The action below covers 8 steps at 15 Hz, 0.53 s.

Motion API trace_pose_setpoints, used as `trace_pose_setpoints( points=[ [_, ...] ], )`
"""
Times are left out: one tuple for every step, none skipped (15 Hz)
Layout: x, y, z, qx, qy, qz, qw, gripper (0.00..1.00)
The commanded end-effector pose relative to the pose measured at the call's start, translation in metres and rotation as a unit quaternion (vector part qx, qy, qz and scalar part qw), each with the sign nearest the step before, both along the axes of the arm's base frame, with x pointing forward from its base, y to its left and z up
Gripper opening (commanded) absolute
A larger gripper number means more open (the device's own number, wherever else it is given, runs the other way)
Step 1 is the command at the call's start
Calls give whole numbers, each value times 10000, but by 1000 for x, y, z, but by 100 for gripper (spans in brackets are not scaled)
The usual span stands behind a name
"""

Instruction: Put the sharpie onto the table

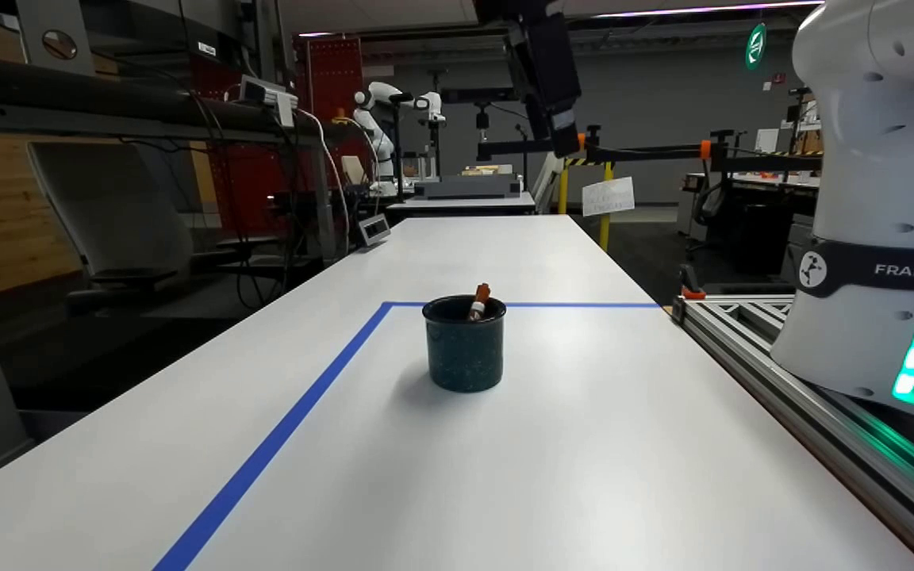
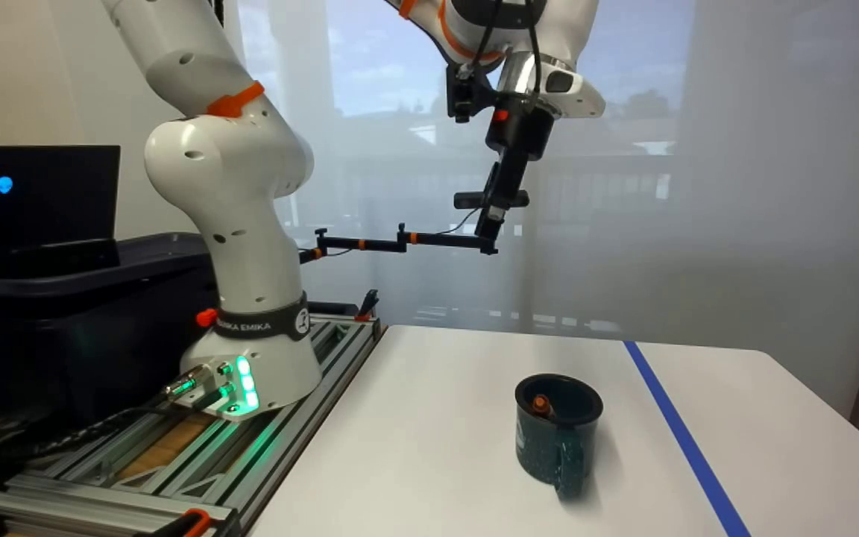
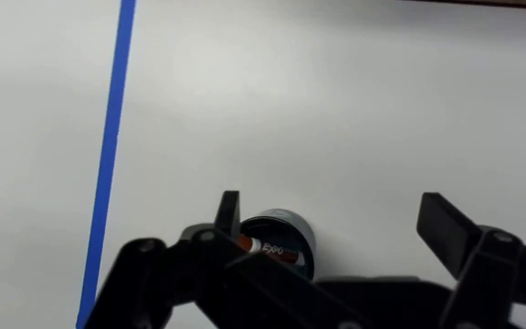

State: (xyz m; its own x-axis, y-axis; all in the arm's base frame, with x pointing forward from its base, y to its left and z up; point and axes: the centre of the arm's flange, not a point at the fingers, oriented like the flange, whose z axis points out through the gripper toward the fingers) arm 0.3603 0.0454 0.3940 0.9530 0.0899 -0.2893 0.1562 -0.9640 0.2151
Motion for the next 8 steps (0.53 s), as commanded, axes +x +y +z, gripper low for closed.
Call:
trace_pose_setpoints(
  points=[
    [11,-12,-26,-365,-45,925,9950,100],
    [15,-12,-35,-424,-104,1177,9921,100],
    [21,-14,-48,-464,-237,1428,9884,100],
    [26,-14,-58,-534,-347,1649,9842,100],
    [30,-15,-66,-570,-446,1823,9806,100],
    [34,-16,-74,-585,-533,1981,9770,100],
    [36,-15,-79,-573,-603,2131,9735,100],
    [39,-16,-85,-525,-660,2239,9710,100]
  ],
)
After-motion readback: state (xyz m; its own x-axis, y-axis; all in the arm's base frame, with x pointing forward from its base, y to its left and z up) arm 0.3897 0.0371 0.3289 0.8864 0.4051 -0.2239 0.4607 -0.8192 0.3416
